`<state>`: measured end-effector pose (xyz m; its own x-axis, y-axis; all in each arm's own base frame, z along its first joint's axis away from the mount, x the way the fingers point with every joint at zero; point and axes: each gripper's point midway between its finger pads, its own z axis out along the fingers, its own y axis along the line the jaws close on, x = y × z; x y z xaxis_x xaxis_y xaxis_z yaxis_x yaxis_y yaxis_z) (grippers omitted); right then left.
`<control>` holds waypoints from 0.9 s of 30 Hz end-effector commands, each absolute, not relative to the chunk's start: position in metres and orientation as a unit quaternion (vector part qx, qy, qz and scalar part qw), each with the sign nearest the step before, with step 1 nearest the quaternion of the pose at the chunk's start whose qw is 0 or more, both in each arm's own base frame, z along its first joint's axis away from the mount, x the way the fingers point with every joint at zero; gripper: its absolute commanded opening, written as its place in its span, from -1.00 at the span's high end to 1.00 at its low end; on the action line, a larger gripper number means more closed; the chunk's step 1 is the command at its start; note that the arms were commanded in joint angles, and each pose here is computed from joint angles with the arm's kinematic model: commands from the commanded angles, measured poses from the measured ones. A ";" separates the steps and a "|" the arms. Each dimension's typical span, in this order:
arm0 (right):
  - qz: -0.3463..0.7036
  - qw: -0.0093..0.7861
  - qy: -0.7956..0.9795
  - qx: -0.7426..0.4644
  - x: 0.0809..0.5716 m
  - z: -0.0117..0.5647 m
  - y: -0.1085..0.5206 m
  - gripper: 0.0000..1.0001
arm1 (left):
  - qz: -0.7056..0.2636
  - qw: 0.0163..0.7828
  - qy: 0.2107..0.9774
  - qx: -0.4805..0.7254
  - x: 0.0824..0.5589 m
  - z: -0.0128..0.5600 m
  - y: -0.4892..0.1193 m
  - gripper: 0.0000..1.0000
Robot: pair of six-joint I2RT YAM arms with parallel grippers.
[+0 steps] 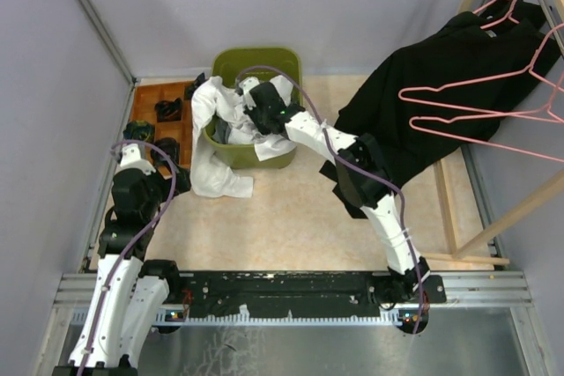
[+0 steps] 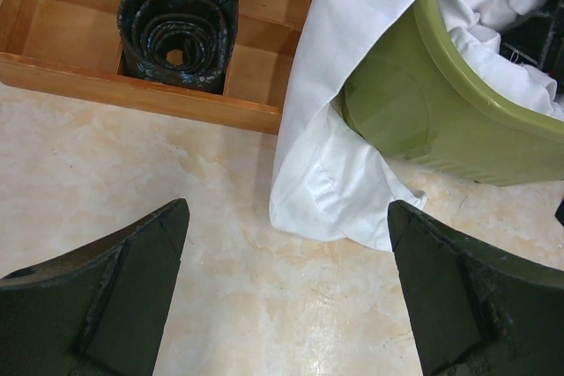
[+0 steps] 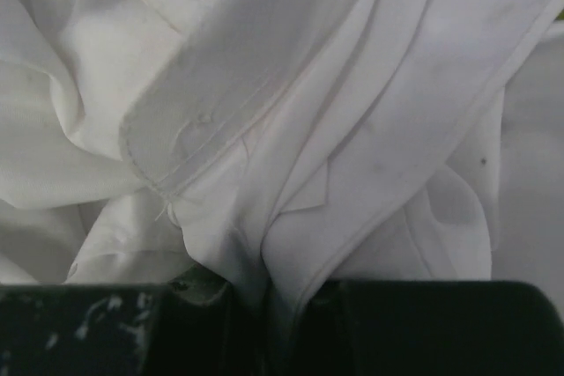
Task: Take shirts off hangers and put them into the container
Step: Place the shirt in the bin.
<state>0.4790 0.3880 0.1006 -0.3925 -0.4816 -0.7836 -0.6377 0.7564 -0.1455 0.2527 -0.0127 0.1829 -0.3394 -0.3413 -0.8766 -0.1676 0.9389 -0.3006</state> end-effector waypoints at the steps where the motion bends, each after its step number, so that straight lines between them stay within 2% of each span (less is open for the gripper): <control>1: 0.045 0.334 0.877 -0.342 0.466 0.078 0.368 0.66 | -0.084 0.560 0.811 -0.148 0.257 0.185 -0.015 -0.98; 3: 0.046 0.327 0.880 -0.342 0.467 0.094 0.368 0.56 | -0.084 0.559 0.811 -0.148 0.257 0.185 -0.015 -0.98; 4: 0.056 0.340 0.874 -0.342 0.469 0.112 0.371 0.42 | -0.084 0.559 0.811 -0.148 0.257 0.185 -0.015 -0.98; 6: 0.069 0.380 0.860 -0.334 0.472 0.156 0.374 -0.11 | -0.085 0.559 0.811 -0.147 0.257 0.185 -0.015 -0.98; 7: 0.076 0.403 0.850 -0.330 0.472 0.180 0.373 -0.26 | -0.085 0.559 0.812 -0.147 0.257 0.185 -0.015 -0.98; 13: 0.130 0.546 0.770 -0.304 0.448 0.321 0.356 -0.77 | -0.084 0.560 0.811 -0.149 0.257 0.185 -0.015 -0.98; 16: 0.160 0.582 0.741 -0.295 0.427 0.347 0.347 -0.91 | -0.086 0.558 0.812 -0.146 0.257 0.184 -0.016 -0.98; 19: 0.180 0.570 0.758 -0.259 0.405 0.340 0.330 -0.92 | -0.085 0.559 0.811 -0.147 0.257 0.185 -0.015 -0.98; 27: 0.243 0.505 0.809 -0.178 0.345 0.284 0.302 -0.77 | -0.087 0.558 0.813 -0.145 0.257 0.184 -0.016 -0.98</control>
<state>0.3591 0.2980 0.3160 -0.3114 -0.1262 -0.9419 -0.5671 0.8200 0.0776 0.2544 -0.0151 0.1822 -0.3462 -0.3395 -0.8746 -0.1561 0.9401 -0.3031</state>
